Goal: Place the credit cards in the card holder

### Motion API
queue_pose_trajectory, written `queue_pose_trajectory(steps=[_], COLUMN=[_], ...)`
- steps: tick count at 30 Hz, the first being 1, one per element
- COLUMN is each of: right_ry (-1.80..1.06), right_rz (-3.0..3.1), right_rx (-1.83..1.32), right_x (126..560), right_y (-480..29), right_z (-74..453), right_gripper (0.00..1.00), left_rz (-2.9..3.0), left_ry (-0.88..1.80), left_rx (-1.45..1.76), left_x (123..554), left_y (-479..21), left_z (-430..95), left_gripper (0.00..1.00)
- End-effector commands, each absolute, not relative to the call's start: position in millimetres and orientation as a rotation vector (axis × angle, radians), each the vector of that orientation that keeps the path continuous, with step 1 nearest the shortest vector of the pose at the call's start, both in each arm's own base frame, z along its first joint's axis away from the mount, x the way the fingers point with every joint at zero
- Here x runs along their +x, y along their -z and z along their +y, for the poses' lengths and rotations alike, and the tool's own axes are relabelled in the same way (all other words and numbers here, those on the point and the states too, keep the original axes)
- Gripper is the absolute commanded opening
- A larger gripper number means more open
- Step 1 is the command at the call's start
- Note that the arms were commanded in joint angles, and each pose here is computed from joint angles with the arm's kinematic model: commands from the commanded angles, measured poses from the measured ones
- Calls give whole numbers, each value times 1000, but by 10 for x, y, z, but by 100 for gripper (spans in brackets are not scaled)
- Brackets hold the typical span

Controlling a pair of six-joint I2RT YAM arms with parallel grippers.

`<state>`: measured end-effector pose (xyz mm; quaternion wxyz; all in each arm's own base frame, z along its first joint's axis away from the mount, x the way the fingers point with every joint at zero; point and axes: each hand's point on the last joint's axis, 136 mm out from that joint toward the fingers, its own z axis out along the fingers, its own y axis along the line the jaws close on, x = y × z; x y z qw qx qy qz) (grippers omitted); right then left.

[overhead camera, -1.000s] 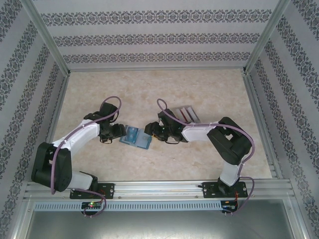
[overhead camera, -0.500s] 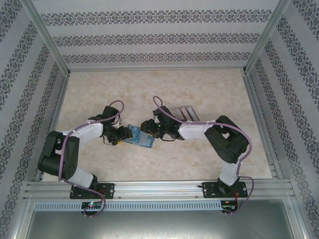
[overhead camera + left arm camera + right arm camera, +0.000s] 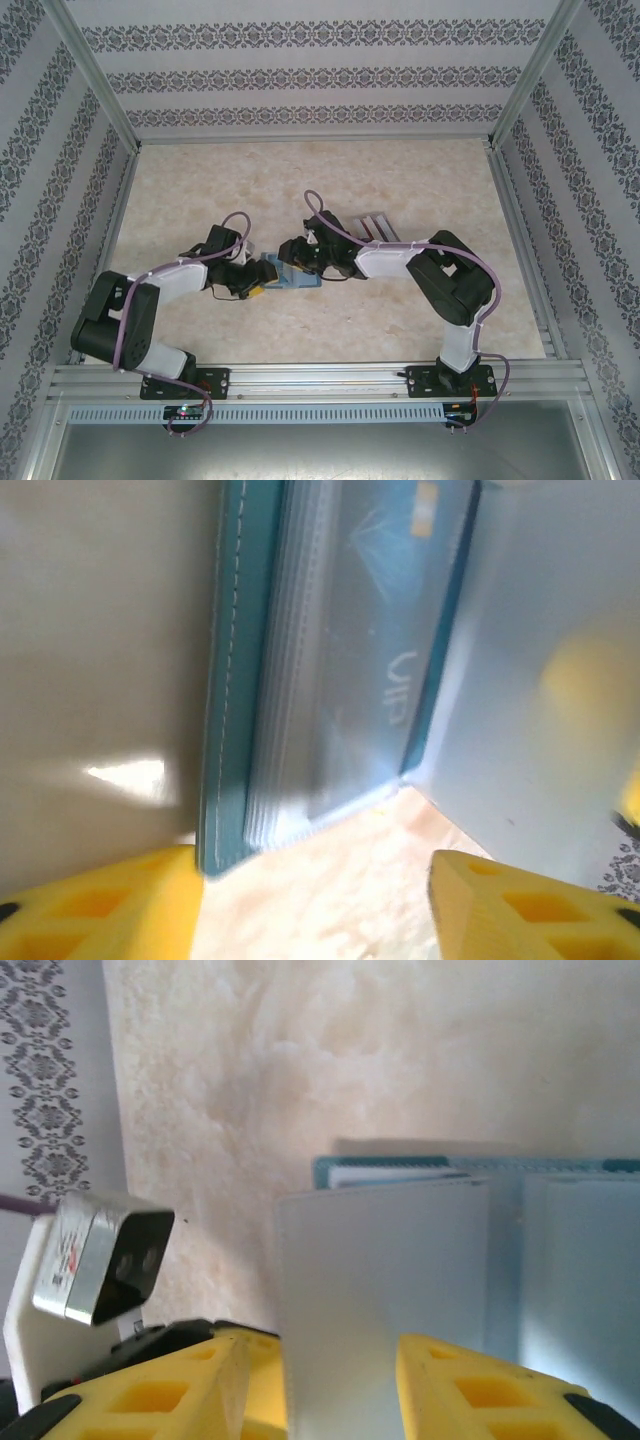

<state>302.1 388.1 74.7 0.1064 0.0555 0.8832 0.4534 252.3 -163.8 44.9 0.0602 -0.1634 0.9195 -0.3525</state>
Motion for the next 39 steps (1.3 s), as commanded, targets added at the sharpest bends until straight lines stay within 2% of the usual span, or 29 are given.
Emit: queue_pose_trajectory(steps=[1,4,7,13,17,22,25,32,39], right_ry=[-1381,-1395,-1368,-1402,-1398,-1306,-1107,-362,40], right_rz=[2579,2600,2630,2636,2573,2485,2469,2543,2605], right_rx=[126,127,82,35,20,-54,-125,-267,-419], right_x=[3069,3063,3006,2954,3086,3245,3294,3292,3301], right_y=[-823,-752,-676,-707,-972,-1413,-1590,-1542,-1356], right_z=[4023,4110,4228,4380,4183,3697,3278,2131,1630], right_gripper=[45,45,44,46,49,51,52,60,67], left_rz=[2758,2730,2710,2734,2757,2815,2834,2852,2892], left_ry=[985,929,872,815,862,912,875,686,436], left_rx=[-693,-856,-959,-909,-880,-714,-636,-493,-327], left_x=[2526,2520,2521,2582,2633,2732,2779,2915,3032], left_y=[-556,-534,-512,-527,-491,-486,-501,-574,-548], left_z=[-1361,-1090,-873,-761,-828,-1093,-1208,-1275,-1328], left_gripper=[64,70,71,74,76,79,82,88,95])
